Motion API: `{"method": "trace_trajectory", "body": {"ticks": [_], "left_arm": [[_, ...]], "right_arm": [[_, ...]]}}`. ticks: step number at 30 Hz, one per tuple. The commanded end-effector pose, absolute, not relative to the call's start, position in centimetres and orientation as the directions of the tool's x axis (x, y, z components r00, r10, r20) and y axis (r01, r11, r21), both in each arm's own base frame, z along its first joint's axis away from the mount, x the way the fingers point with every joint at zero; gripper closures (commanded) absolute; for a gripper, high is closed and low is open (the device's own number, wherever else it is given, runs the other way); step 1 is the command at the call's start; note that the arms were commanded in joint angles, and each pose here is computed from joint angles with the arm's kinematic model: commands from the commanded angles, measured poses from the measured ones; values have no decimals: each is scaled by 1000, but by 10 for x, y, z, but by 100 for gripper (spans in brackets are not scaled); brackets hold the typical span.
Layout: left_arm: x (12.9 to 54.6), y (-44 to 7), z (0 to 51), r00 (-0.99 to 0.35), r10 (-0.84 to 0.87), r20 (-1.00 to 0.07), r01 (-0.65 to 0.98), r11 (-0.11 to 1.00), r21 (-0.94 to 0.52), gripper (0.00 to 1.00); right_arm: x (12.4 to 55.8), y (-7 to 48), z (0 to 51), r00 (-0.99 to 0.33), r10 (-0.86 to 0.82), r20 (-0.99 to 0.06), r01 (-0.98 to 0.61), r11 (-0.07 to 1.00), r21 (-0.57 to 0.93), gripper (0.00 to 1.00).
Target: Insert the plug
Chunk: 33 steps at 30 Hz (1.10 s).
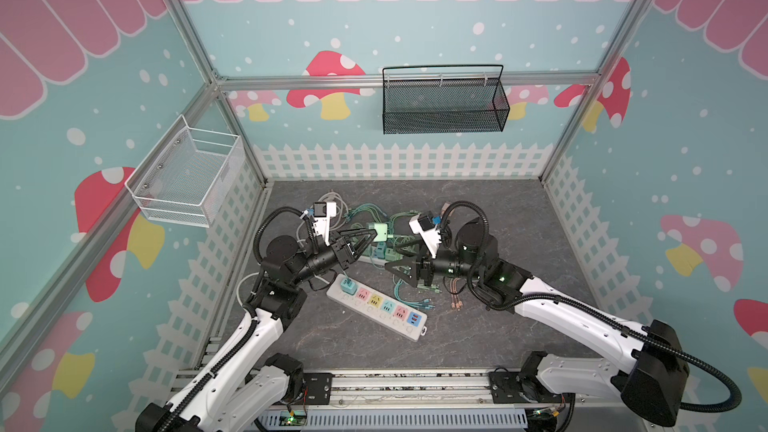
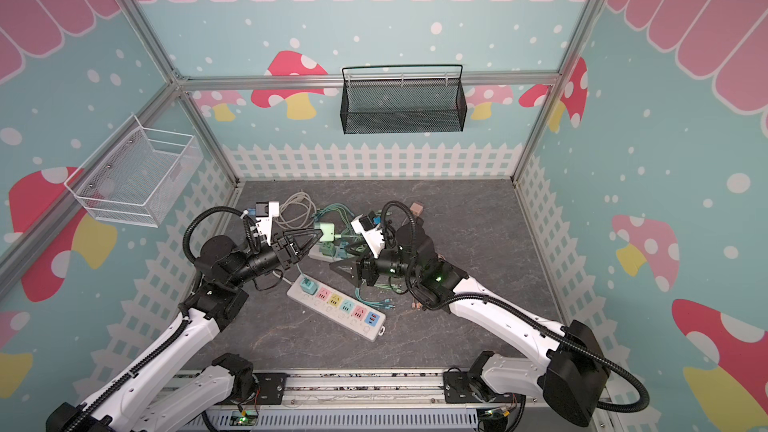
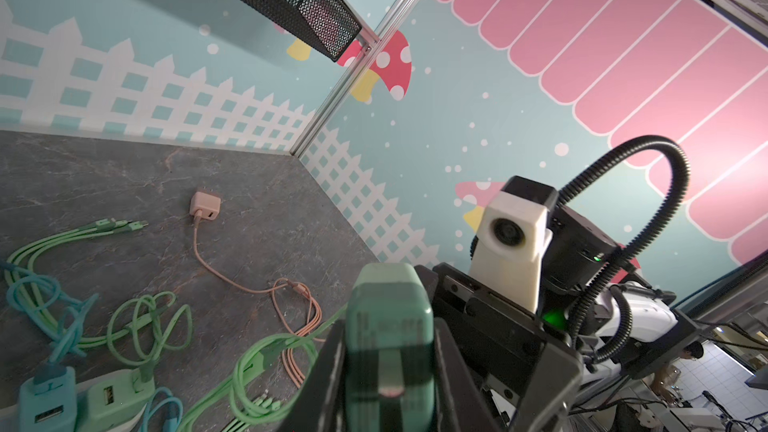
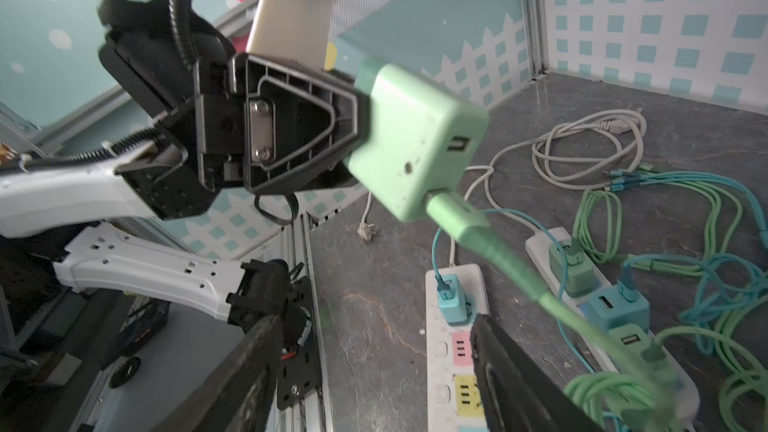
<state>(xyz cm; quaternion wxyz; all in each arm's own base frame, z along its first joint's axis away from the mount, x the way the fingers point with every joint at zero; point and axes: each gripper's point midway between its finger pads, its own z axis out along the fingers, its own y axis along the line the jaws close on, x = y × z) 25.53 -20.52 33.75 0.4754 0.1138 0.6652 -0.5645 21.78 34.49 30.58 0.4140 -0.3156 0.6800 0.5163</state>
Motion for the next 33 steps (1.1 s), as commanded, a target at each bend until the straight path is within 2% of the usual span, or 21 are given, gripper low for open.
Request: {"method": "trace_trajectory", "body": {"ticks": [1,8,15,22,29,33], "left_arm": [[243,-205,355,-475,-412,-777,745,282,-605,100],[236,-204,355,-468,-436,-768,763,238,-600,100],[233,-204,349,-476,-450,-755,764,213,-609,100],[227,-202,347,-475,-469,-744,770,188,-610,100],[226,-200,343,-466,-467,-752,772,202,-603,100],[225,-201,341,-463,-461,-757,774,206,-599,100]], "right_arm": [[219,346,332,-485,119,-867,-854,149,498,25],[219,354,339,-506,148,-850,-855,47,517,25],[224,362,353,-498,174,-850,-862,7,506,27],[231,365,361,-504,207,-838,-858,-5,514,35],[234,373,360,-525,200,-827,-848,-39,529,50],[233,374,361,-532,202,-822,-845,-56,532,55]]}}
